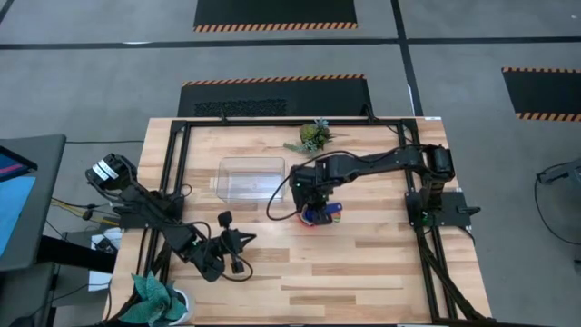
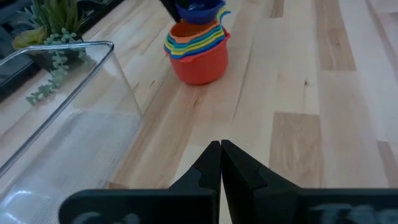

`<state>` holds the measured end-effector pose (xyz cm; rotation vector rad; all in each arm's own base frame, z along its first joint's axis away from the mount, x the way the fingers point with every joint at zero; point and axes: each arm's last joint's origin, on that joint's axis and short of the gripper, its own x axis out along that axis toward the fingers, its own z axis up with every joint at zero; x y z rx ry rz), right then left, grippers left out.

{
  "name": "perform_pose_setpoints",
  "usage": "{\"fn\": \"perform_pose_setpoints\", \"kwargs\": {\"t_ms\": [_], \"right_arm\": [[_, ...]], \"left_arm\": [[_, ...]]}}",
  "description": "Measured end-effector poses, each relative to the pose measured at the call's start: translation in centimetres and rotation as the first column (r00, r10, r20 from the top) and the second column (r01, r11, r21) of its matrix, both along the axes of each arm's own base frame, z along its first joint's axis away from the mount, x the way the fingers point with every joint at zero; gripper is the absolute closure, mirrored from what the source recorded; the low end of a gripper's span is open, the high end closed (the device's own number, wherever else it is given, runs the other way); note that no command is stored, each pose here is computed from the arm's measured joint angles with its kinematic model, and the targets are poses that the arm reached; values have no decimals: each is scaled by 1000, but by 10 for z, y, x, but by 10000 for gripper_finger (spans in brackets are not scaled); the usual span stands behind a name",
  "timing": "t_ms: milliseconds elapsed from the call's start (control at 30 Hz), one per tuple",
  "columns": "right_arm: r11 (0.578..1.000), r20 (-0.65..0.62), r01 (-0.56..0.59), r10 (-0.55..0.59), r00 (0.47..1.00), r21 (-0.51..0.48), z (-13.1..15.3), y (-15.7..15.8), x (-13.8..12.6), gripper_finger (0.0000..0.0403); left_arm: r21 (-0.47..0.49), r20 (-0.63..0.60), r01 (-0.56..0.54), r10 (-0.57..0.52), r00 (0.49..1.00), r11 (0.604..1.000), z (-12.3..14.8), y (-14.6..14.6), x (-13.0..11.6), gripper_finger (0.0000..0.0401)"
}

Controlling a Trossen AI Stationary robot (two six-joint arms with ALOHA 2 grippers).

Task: Nest measuring cups in basket
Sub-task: Stack the dark blue measuring cup on top of the orange measuring cup

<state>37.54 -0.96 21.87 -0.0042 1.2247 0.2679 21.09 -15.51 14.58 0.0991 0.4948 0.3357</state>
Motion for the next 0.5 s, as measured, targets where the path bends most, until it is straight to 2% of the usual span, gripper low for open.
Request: {"fn": "perform_pose_setpoints", "kwargs": {"t_ms": [267,500], "right_arm": [[1000,-3,9,-9,1000,6,0,0,0,319],[1000,0,30,-30,1000,9,0,1,1,317]], "left_arm": [[3,-3,-14,14,1000,1000,0,3,2,401],[25,-13,-3,3,1000,1000,0,3,2,401]]}}
